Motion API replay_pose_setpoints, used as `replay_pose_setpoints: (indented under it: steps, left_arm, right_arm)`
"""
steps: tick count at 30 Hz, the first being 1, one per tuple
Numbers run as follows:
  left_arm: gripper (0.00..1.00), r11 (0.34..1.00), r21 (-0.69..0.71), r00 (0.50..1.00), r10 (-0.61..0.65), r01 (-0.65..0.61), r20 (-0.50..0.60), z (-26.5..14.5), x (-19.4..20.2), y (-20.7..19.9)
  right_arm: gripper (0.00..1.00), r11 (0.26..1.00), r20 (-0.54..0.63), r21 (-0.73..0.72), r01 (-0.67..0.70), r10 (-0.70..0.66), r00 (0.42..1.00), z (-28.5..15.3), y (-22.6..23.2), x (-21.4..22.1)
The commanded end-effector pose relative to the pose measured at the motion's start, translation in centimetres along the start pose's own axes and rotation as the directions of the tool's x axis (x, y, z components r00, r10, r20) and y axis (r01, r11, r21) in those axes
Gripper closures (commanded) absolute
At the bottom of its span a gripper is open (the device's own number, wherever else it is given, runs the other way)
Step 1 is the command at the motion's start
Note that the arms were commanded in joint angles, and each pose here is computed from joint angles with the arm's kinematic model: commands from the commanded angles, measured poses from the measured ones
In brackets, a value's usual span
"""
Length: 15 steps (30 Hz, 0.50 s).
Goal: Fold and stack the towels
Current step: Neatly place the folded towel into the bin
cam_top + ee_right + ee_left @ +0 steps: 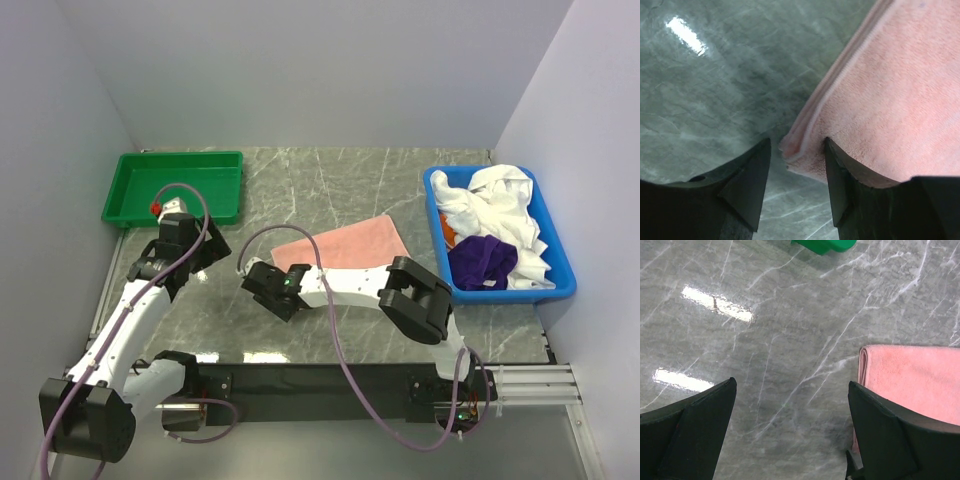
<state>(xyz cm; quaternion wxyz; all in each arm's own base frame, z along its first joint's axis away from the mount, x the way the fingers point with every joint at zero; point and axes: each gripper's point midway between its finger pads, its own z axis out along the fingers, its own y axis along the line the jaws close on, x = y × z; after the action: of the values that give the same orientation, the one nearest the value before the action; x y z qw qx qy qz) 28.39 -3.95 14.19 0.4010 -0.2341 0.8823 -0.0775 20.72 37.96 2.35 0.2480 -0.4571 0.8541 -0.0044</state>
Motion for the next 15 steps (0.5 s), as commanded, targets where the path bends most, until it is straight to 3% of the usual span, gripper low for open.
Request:
replay_pose_setpoints:
  steps: [1, 9, 15]
  left_arm:
    - [0.01, 0.999, 0.040, 1.000, 0.001, -0.002, 0.024, -0.1, -0.5, -0.5]
    - [0.01, 0.999, 0.042, 1.000, -0.001, 0.000, 0.012, 0.2, -0.3, -0.4]
    - [0.01, 0.999, 0.051, 1.000, 0.002, -0.001, -0.013, 0.4, 0.2, -0.6]
  right_arm:
    - [0.46, 0.998, -0.011, -0.043, 0.049, -0.049, 0.999, 0.4, 1.5, -0.3]
    - [0.46, 0.996, -0.130, -0.023, 0.091, -0.093, 0.987, 2.3, 1.7, 2.6]
    - [0.62, 0.993, -0.192, 0.005, 0.118, -0.115, 0.975, 3.8, 1.1, 4.7]
